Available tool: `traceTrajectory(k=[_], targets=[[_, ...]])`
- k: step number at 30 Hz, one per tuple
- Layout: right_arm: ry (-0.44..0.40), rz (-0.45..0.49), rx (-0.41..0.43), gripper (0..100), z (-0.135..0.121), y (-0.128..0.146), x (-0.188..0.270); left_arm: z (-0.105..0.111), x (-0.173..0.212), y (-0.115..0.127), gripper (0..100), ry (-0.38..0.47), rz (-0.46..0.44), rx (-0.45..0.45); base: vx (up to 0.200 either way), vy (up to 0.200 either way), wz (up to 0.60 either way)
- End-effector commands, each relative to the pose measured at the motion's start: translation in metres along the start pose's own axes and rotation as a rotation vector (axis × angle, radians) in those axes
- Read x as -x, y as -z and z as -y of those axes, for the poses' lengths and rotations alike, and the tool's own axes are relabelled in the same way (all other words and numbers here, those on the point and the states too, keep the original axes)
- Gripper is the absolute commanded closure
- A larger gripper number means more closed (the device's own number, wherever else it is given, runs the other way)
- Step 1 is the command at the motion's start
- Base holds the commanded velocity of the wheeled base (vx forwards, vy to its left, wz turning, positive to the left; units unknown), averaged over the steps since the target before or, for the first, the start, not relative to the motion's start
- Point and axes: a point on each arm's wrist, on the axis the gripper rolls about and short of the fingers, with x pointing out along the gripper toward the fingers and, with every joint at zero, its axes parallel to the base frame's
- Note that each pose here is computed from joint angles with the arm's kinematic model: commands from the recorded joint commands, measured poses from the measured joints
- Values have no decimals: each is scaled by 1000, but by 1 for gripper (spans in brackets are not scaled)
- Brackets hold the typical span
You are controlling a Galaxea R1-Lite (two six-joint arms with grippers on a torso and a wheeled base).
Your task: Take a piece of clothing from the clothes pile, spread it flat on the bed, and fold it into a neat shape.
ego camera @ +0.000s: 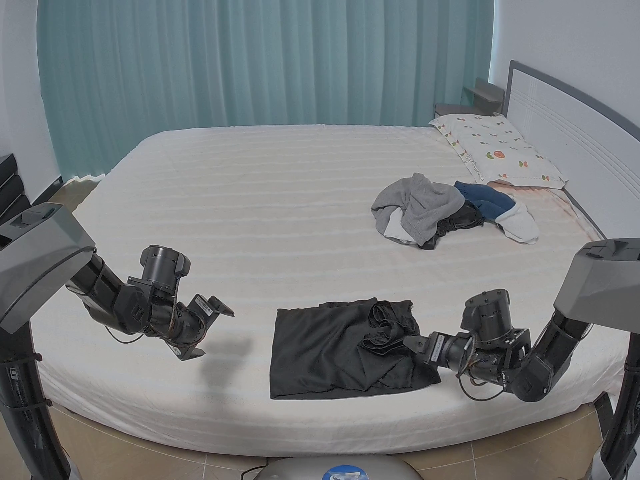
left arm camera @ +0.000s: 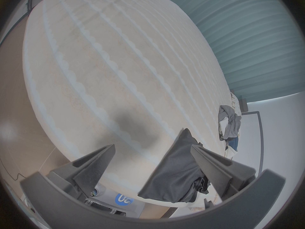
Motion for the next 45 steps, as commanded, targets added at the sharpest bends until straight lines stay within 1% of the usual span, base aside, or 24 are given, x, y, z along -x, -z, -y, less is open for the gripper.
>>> traceTrajectory(k=[1, 2, 5, 10, 14, 17, 20, 24, 29, 32, 34, 36, 40, 41, 45], targets=[[-52, 37, 34, 0, -38, -7, -1, -1, -2, 1, 0, -7, -1, -1, 0, 0, 0], [-45, 22, 40, 0, -43, -2, -7, -1, -2, 1, 0, -7, -1, -2, 0, 0, 0], [-32, 4, 34, 0, -45, 6, -17, -1, -2, 1, 0, -7, -1, -2, 0, 0, 0], [23, -22, 33, 0, -43, 15, -33, -1, -3, 1, 0, -8, -2, -5, 0, 0, 0], [42, -33, -11, 0, -46, 11, -34, -1, -3, 1, 0, -7, 0, -5, 0, 0, 0], [62, -52, -22, 0, -47, 8, -31, -1, -3, 1, 0, -9, 0, -3, 0, 0, 0], [66, -32, -35, 0, -48, 1, -25, -1, -3, 1, 0, -8, 1, -4, 0, 0, 0], [60, -2, -44, 0, -49, -9, -15, -1, -3, 1, 0, -8, 1, -4, 0, 0, 0], [61, 14, -39, 0, -53, -15, -11, -1, -3, 1, 0, -8, 2, -4, 0, 0, 0], [46, 37, -31, 0, -59, -28, -14, -1, -3, 1, 0, -8, 1, -5, 0, 0, 0], [40, 36, -31, 0, -60, -29, -15, -1, -3, 1, 0, -8, 2, -4, 0, 0, 0], [13, 39, -42, 0, -67, -37, -24, -1, -3, 1, 0, -8, 1, -5, 0, 0, 0], [-18, 7, -59, 0, -71, -33, -38, -1, -3, 1, 0, -8, 1, -5, 0, 0, 0], [-21, -10, -66, 0, -73, -27, -46, -1, -3, 1, 0, -8, 2, -4, 0, 0, 0], [-36, -38, -77, 0, -77, -17, -65, -1, -3, 1, 0, -8, 2, -4, 0, 0, 0]])
